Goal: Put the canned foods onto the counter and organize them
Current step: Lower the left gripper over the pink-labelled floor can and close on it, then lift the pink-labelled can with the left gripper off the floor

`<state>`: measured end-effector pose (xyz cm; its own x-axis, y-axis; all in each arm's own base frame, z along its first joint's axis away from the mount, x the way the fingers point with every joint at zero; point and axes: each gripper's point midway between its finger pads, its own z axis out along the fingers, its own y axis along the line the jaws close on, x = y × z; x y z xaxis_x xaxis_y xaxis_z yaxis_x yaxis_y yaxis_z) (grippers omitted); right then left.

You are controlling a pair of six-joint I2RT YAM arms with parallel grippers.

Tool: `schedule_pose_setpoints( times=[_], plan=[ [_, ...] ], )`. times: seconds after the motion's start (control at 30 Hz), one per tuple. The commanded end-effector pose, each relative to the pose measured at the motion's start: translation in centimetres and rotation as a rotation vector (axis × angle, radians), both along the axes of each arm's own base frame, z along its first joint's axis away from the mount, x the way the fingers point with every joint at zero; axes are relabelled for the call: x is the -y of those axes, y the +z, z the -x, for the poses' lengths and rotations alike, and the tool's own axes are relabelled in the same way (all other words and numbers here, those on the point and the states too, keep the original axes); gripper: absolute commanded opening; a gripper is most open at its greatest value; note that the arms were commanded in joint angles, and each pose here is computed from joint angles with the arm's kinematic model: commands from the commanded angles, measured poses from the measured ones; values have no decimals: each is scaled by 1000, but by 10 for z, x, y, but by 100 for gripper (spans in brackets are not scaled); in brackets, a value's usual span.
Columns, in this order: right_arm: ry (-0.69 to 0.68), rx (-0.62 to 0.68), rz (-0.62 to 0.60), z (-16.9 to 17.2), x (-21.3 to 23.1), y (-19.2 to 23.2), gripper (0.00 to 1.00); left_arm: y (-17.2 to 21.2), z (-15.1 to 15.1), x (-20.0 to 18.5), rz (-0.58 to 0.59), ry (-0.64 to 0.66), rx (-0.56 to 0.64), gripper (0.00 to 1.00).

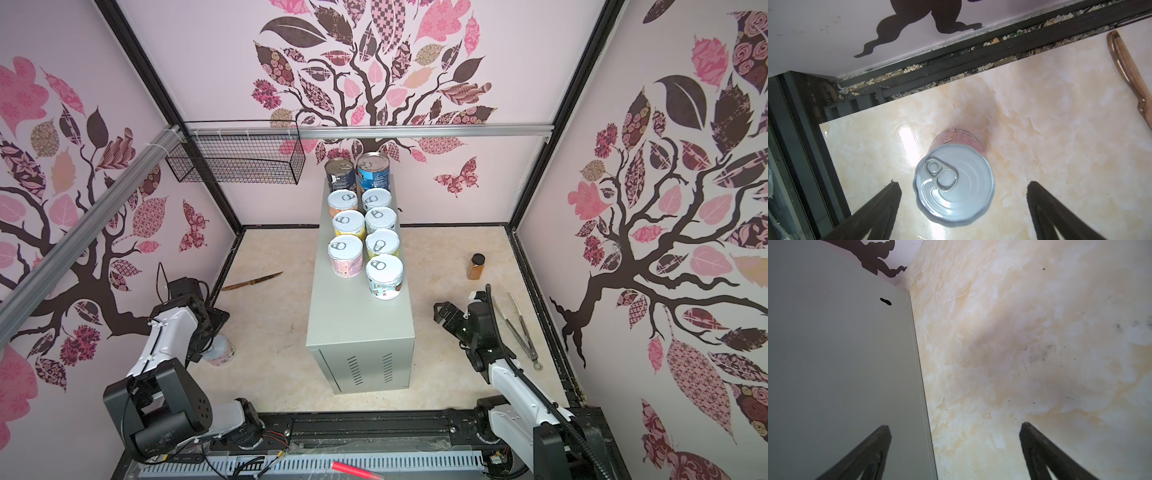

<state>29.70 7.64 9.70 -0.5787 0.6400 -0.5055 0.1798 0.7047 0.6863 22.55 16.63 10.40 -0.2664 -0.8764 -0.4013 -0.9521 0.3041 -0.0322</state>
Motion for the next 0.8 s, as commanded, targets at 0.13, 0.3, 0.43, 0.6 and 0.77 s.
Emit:
schedule_pose_setpoints(
  times=[0.13, 0.3, 0.43, 0.6, 0.77],
  plan=[
    [13, 6, -14, 1, -3, 0, 100, -25, 3, 7, 65, 9, -40, 98],
    [17, 9, -17, 1, -4, 0, 100, -41, 4, 8, 99, 18, -72, 98],
    [25, -1, -29, 1, -6, -4, 100, -49, 5, 8, 120, 27, -83, 98],
    [30, -8, -38, 0, -8, -6, 100, -59, 5, 6, 148, 40, -101, 98],
    [31, -6, -35, 0, -8, -6, 100, -81, 9, 7, 247, 73, -111, 98]
  ],
)
